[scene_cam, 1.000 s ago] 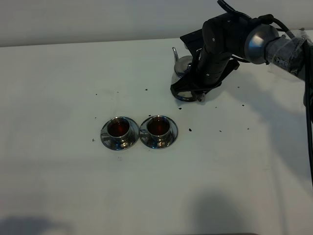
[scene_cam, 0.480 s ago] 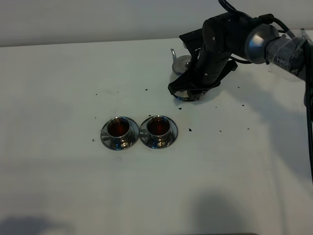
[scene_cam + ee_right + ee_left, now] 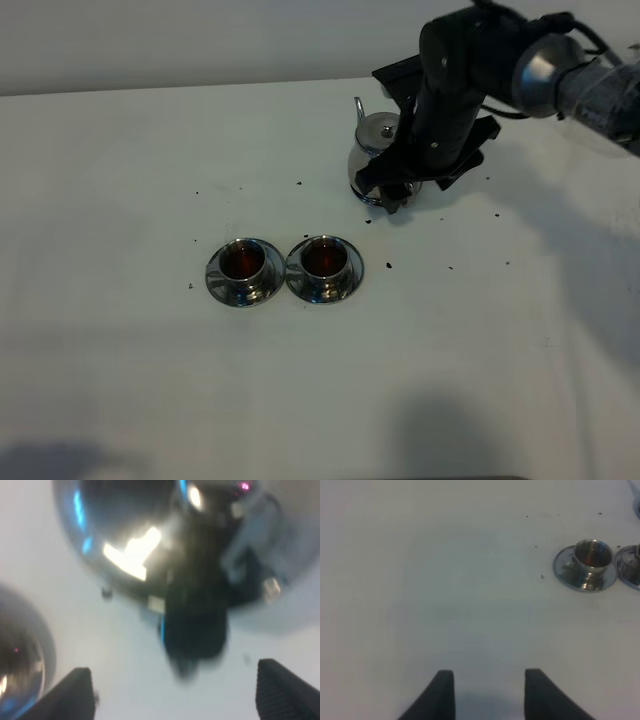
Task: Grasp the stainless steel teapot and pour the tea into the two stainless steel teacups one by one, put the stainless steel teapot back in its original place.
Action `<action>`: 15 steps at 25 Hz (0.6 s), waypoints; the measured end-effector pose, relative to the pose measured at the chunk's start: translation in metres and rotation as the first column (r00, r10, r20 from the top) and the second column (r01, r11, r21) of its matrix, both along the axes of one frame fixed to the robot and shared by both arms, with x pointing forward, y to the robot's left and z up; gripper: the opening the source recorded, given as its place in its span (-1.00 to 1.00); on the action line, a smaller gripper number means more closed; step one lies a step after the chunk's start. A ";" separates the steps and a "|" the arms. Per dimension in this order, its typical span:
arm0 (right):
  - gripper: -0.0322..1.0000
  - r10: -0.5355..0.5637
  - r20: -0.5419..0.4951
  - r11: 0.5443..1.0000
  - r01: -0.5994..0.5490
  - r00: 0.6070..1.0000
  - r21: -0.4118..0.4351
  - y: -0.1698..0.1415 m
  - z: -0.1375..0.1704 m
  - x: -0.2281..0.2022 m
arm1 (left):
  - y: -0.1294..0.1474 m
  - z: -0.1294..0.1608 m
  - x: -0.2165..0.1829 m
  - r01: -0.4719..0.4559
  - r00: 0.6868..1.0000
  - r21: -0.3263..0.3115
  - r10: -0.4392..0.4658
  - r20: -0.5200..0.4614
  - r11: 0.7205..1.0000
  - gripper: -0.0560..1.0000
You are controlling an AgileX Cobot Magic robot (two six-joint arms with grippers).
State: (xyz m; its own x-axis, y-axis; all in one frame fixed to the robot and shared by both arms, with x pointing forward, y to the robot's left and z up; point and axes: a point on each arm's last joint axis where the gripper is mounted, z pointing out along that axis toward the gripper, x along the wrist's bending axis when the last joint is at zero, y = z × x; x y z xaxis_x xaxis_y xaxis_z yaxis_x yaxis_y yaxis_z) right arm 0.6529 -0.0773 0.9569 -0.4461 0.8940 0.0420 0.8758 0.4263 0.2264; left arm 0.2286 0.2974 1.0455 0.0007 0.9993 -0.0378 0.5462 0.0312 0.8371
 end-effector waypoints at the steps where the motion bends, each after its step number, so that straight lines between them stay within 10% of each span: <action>1: 0.30 0.012 -0.026 1.000 -0.012 1.000 -0.021 -0.003 0.008 -0.005 | 0.000 0.000 0.000 0.000 1.000 0.000 0.000 0.000 1.000 -0.20; 15: 0.02 0.157 -0.117 0.985 -0.164 0.981 -0.055 -0.059 0.082 -0.147 | 0.000 0.000 0.000 0.000 1.000 0.000 0.000 0.000 1.000 -0.20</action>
State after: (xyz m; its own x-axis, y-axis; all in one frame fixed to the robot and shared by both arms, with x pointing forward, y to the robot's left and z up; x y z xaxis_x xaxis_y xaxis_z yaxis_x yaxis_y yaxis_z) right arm 0.5060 -0.1365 1.0385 -0.5798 0.8135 0.0445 0.8129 0.5740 0.0985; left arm 0.2286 0.2974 1.0455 0.0007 0.9993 -0.0378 0.5462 0.0312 0.8371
